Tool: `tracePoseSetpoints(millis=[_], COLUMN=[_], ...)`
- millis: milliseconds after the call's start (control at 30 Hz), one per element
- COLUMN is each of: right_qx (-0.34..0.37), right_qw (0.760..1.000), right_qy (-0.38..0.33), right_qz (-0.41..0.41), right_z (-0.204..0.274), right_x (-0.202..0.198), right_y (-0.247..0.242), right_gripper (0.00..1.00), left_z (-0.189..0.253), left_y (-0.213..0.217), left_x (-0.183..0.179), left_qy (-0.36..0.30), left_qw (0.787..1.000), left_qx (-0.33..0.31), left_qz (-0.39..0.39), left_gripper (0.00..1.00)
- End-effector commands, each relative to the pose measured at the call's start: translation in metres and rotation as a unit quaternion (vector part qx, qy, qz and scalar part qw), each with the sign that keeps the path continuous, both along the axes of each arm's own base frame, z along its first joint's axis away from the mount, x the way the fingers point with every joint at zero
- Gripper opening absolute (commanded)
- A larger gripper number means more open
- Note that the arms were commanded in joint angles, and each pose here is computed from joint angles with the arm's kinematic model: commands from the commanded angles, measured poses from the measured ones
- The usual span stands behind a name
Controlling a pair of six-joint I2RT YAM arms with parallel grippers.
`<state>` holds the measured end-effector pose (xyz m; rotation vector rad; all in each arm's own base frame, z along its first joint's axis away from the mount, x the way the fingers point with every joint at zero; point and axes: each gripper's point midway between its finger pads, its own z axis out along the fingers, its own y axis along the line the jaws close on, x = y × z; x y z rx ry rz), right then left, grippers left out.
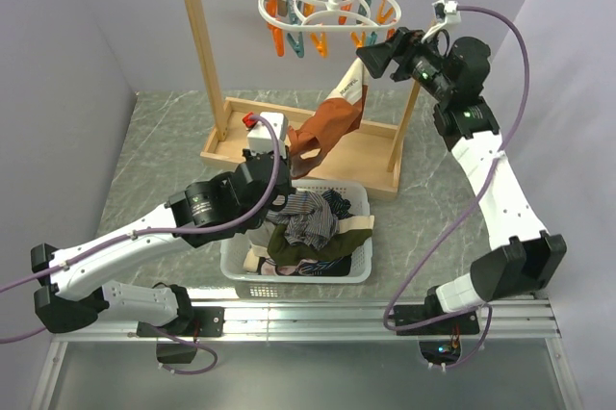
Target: Remove the underwear clipped to the hanger
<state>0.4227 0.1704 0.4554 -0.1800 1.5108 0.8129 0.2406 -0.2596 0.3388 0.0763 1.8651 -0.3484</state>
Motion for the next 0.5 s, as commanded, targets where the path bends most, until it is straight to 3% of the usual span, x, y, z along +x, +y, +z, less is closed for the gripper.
tracePoseSetpoints(millis=[0, 467], right_qx=[-0.004, 0.034], right_qw=[1.000, 0.998], right_qy=[-0.027, -0.035], right_qz=[-0.008, 0.033], right_z=[0.019, 0.024], right_x=[0.013, 0.042], right_y=[-0.002, 0.015], right_gripper=[0.97, 0.76], left_z=[0.031, 0.033], left_y=[0.006, 0.007], left_x=[-0.004, -0.006], left_qy=[-0.017, -0.014], left_qw=[0.999, 0.999], left_qx=[-0.039, -0.045], left_qz=[0.002, -0.001], left_gripper=[0.01, 0.01])
